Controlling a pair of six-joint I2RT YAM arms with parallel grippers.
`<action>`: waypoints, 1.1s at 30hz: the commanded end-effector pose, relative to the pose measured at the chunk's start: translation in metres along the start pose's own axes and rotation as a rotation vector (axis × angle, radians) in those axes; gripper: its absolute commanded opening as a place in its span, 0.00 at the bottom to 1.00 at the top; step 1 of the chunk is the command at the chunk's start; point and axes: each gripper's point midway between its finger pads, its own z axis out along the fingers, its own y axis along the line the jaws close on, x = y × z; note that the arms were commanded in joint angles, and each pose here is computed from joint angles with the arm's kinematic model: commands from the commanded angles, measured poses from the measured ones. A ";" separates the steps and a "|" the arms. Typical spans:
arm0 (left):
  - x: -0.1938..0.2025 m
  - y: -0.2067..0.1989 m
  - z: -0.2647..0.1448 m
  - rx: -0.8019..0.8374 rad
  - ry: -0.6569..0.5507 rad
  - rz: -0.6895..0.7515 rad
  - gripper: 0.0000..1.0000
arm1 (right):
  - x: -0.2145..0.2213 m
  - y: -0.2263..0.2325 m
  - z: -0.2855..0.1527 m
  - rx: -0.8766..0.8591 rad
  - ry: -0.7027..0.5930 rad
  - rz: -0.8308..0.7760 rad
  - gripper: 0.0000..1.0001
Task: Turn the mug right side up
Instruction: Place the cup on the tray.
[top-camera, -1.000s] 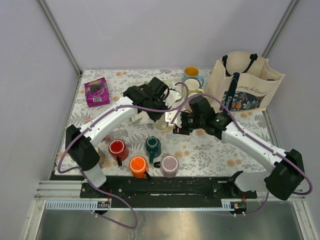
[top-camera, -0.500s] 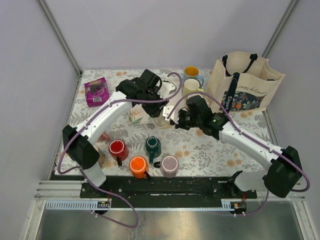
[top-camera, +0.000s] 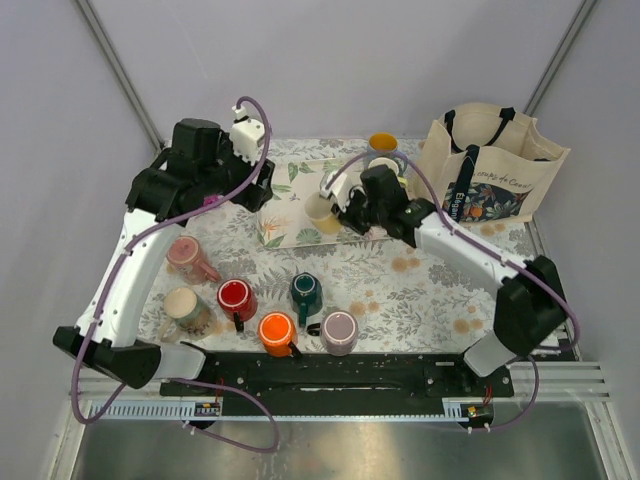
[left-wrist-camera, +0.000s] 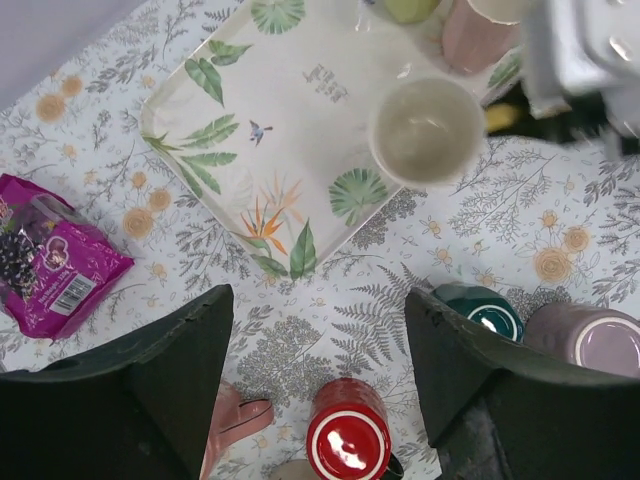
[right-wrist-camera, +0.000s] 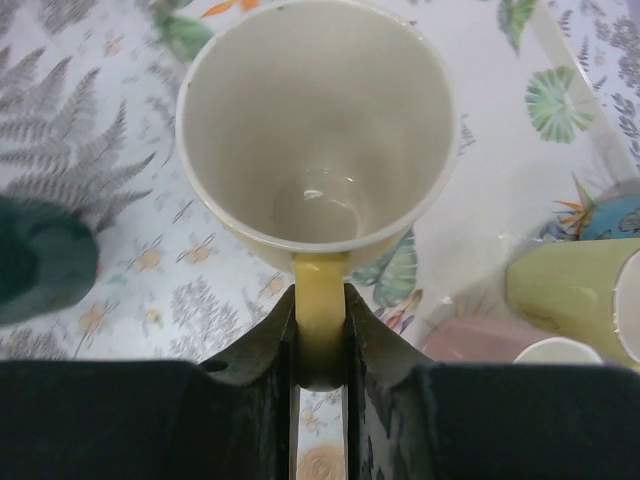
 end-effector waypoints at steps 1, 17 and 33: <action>0.003 -0.003 -0.010 -0.013 -0.029 0.020 0.73 | -0.061 -0.087 0.003 0.172 -0.171 0.121 0.00; 0.035 0.010 -0.024 -0.071 0.024 0.023 0.74 | -0.072 -0.188 0.082 0.342 -0.187 0.314 0.00; 0.050 0.014 -0.023 -0.075 0.060 -0.012 0.74 | -0.032 -0.225 0.135 0.456 -0.093 0.383 0.00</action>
